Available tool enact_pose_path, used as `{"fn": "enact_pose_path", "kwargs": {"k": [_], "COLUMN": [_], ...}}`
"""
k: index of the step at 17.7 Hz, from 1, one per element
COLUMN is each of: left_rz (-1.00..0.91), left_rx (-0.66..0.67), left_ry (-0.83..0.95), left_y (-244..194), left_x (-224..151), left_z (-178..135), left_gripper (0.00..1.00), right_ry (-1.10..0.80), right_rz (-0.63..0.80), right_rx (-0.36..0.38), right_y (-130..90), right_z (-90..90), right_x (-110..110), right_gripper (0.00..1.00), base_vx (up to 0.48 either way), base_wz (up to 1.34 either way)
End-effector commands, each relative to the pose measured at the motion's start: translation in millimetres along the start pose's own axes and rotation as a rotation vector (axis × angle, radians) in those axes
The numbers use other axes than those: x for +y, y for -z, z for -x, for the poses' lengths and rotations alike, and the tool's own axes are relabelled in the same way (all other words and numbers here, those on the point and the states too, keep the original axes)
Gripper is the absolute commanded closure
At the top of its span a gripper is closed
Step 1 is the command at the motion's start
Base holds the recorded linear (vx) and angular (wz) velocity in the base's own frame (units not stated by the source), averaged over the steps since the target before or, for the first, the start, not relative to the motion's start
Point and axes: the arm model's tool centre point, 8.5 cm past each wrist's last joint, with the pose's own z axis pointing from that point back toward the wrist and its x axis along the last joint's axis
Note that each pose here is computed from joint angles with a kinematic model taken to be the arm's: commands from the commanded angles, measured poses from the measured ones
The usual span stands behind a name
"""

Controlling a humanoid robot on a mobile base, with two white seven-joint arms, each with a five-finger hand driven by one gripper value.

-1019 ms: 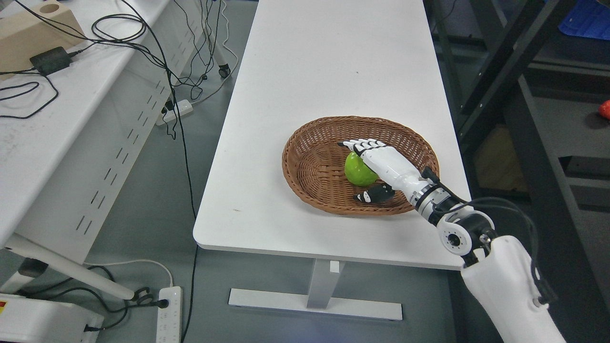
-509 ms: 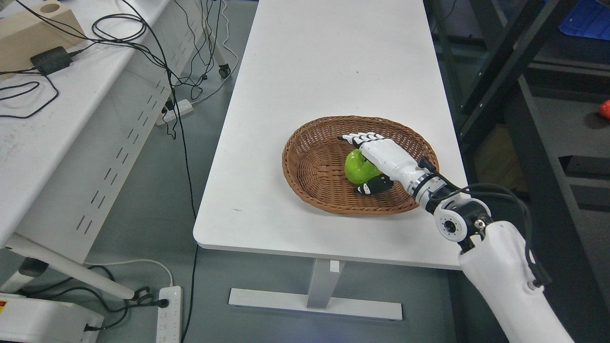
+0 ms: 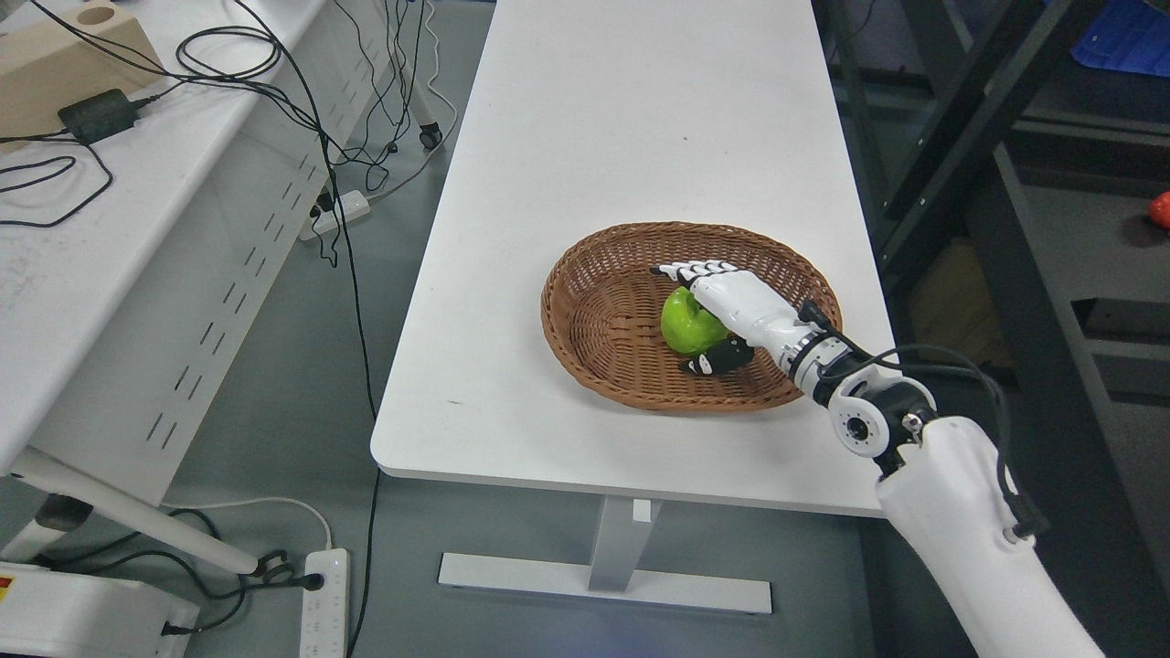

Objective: Place green apple on left shelf middle layer
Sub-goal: 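Close the right hand fingers around the green apple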

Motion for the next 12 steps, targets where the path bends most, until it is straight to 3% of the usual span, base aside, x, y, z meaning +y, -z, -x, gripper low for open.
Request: {"fn": "enact_pose_path", "kwargs": {"k": [1,4,7,8,12], "left_rz": [-0.017,-0.017,-0.017,-0.017,-0.017], "left_rx": [-0.001,-0.001,-0.001,-0.001,-0.001], "left_ry": [0.001,0.001,0.001,0.001,0.001], "left_y": [-2,-2,-2,-2,-2], "left_x": [11,11,11,11,11], "left_z": [-1,-1,-1,-1,-1], "left_gripper": [0.00,0.00,0.00,0.00,0.00], "right_ry": [-0.010,-0.003,0.000,0.007,0.040], "right_rz": [-0.028,0.002,0.030,0.034,-0.024], "right_rx": [0.021,0.035,0.055,0.060,0.096], "right_y": [2,3,-2,-3,-11], "right_z": [6.9,10.5,20.8,23.5,34.5], "right_x": [10,-1,-14,-16,-16], "right_gripper": [0.43,0.81,0.87,1.00,1.00], "base_vx": [0.000,0.000,0.000,0.000,0.000], "base_wz": [0.00,0.00,0.00,0.00,0.00]}}
